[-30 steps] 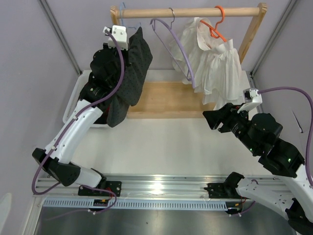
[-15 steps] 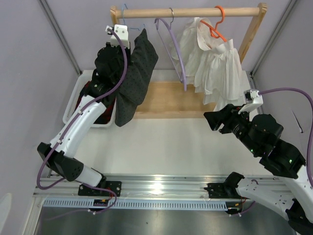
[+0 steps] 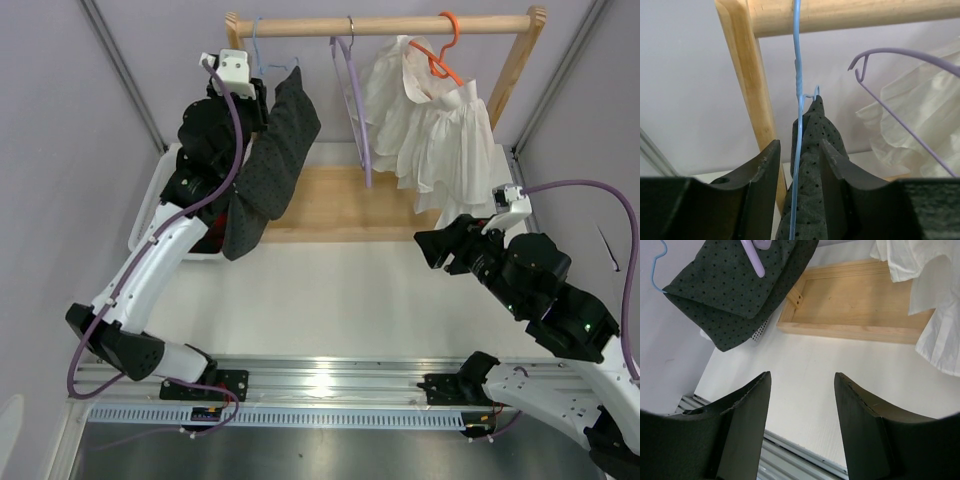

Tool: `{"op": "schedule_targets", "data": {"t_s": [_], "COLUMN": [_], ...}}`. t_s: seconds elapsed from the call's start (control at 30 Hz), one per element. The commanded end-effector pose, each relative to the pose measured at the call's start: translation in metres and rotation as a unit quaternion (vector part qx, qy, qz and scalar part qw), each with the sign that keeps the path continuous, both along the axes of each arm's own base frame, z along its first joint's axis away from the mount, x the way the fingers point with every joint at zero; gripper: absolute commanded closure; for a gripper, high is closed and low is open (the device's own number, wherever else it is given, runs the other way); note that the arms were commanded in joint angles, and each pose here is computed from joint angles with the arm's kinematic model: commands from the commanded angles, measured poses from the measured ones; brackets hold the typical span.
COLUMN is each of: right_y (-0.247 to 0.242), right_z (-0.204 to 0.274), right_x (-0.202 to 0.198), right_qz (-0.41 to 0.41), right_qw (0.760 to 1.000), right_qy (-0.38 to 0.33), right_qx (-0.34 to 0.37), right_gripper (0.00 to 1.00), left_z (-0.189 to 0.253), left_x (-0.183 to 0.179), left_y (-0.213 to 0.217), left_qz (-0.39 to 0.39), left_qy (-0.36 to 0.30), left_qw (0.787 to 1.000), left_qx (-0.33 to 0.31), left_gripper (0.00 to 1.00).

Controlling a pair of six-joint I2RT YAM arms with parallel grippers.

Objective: Place the skirt on the hanger

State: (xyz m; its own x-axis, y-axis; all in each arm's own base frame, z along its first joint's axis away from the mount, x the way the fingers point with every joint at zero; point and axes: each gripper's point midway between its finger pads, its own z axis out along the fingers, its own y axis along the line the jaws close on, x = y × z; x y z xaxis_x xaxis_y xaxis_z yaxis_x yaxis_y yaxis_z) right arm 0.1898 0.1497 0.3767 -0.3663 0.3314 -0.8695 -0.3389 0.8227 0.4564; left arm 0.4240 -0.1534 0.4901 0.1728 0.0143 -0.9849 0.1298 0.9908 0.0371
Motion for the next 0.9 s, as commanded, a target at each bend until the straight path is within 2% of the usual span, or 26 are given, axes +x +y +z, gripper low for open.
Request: {"op": "schedule_targets", "data": {"t_s": [0.0, 0.3, 0.57, 0.87], "right_y": [0.002, 0.010, 0.022, 0.029], "right_z": [0.007, 0.002, -0.013, -0.022], "right_x": [0.004, 0.009, 0.017, 0.021], "right_qz": [-0.003, 0.002, 0.010, 0.016], "right_qw": [1.000, 1.000, 1.000, 1.000], "right_qy": [-0.013, -0.010, 0.003, 0.014], "right_qx": [0.010, 0.010, 0.000, -0.007], "right_gripper": [0.41, 0.41, 0.41, 0.40], "left_z": [0.030, 0.035, 0.043, 0.013], "left_x": [-0.021, -0.048, -0.098, -0.152], "left_y": [0.007, 0.008, 0.026, 0.048], "left_qz": [-0.019, -0.051, -0.070, -0.085], "left_qy": [-0.035, -0.027, -0.023, -0.004], "left_qw": [0.999, 0.998, 0.997, 0.995], "left_qx": [-0.022, -0.016, -0.023, -0.052], "left_gripper": [0.56, 0.51, 0.49, 0.47]}}
